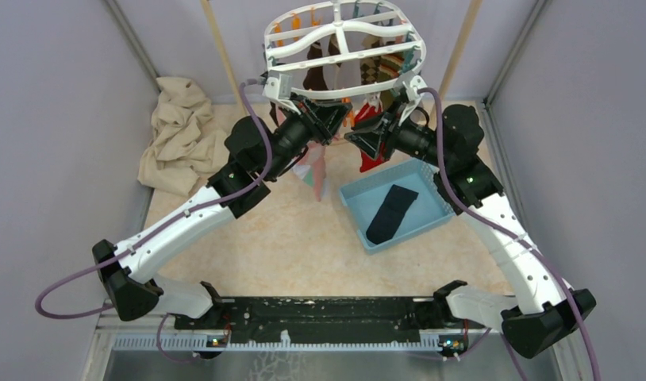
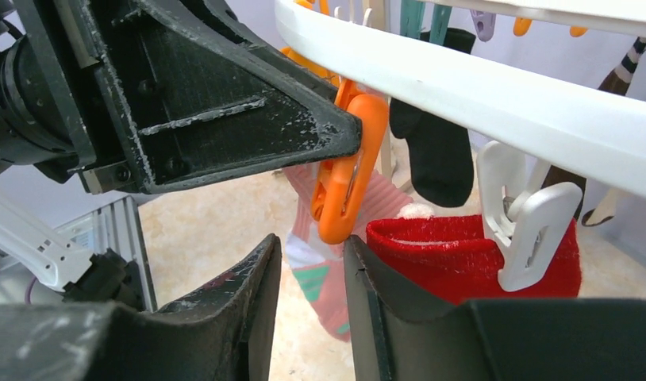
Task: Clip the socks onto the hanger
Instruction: Open the clamp at the hanger.
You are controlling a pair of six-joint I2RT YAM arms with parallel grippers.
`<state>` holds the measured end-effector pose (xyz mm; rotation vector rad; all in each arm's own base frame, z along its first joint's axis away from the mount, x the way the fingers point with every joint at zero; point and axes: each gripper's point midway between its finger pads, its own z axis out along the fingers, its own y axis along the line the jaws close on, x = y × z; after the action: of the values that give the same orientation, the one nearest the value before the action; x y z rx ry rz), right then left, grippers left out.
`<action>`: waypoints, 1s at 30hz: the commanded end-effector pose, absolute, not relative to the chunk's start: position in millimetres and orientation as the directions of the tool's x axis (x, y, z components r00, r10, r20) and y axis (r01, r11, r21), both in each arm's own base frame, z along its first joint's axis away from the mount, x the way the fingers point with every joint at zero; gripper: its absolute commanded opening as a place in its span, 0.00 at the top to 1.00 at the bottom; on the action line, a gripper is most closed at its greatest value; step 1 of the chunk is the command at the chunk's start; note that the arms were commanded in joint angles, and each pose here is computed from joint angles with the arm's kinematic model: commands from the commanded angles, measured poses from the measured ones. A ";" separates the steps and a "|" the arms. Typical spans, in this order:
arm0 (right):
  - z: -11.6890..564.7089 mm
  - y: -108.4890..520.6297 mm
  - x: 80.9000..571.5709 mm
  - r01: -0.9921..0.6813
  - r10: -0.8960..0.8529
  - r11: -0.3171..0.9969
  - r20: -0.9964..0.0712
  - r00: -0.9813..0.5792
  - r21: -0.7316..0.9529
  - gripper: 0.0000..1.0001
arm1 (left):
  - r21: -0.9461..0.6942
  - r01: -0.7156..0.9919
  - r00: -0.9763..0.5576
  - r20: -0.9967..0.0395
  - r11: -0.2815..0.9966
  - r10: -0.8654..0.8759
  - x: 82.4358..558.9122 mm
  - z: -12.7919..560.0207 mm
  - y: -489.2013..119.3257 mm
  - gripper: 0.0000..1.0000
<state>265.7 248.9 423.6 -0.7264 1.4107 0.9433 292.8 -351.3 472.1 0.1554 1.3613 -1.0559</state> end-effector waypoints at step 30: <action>468.8 247.9 262.8 -0.884 0.205 0.463 -0.978 0.036 0.064 1.00 | -0.463 0.743 -0.177 -0.832 0.483 -0.526 274.6 477.7 -358.2 1.00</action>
<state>277.5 246.1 434.2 -0.6556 1.3976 0.9333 287.5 -353.8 473.0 0.1794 1.3475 -1.0837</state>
